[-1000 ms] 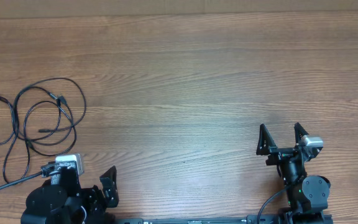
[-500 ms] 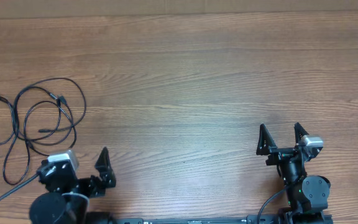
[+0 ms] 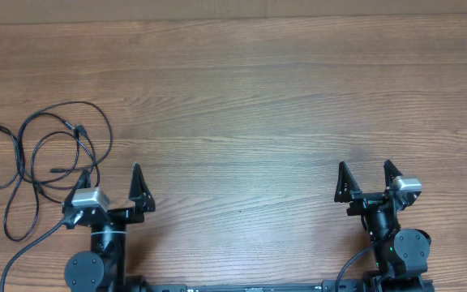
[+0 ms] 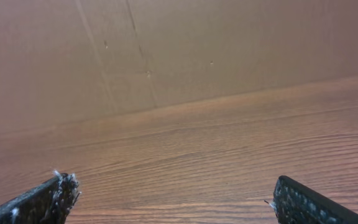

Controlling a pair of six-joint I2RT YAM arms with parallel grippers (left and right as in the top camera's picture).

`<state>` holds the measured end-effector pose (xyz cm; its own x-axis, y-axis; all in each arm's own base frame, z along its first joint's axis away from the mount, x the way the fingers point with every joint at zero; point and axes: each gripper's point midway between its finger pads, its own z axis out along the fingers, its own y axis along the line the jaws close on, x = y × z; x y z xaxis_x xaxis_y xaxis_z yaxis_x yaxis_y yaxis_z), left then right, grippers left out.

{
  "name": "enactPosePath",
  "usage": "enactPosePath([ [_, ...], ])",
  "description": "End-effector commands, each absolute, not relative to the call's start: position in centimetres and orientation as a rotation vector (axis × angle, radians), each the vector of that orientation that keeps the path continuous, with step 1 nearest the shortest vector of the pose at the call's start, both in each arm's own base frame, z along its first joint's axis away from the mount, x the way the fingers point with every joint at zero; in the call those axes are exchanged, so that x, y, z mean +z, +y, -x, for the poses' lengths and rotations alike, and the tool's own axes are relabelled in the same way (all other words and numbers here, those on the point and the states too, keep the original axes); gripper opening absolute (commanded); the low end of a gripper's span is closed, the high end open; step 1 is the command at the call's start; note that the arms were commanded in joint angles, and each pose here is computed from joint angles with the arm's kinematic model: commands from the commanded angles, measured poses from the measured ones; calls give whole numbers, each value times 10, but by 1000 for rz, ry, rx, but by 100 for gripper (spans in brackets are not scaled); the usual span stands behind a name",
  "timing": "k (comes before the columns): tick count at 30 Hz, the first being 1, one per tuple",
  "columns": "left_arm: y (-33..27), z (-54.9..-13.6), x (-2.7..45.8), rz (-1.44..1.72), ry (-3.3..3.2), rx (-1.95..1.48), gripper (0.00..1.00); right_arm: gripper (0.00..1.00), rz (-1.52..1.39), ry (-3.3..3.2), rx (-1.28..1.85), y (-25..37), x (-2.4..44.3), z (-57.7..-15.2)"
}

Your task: Untangle cables

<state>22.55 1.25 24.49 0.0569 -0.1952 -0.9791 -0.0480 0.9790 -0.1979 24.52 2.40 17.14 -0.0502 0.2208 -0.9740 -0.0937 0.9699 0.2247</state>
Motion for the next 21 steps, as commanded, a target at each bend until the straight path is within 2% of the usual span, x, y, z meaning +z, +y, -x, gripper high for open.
enactPosePath([
  [1,13,-232,244,157,1429,-86,100,100,-91,1599,263,26,170,-245],
  [8,13,-238,238,115,1304,-53,100,100,-91,1599,263,26,170,-245],
  [11,12,-242,221,108,1378,-48,99,100,-91,1598,263,26,170,-245],
  [16,11,-246,160,123,1626,-52,100,100,-91,1599,263,26,170,-245],
  [21,9,-246,156,132,1642,-80,100,100,-92,1598,264,26,170,-245],
])
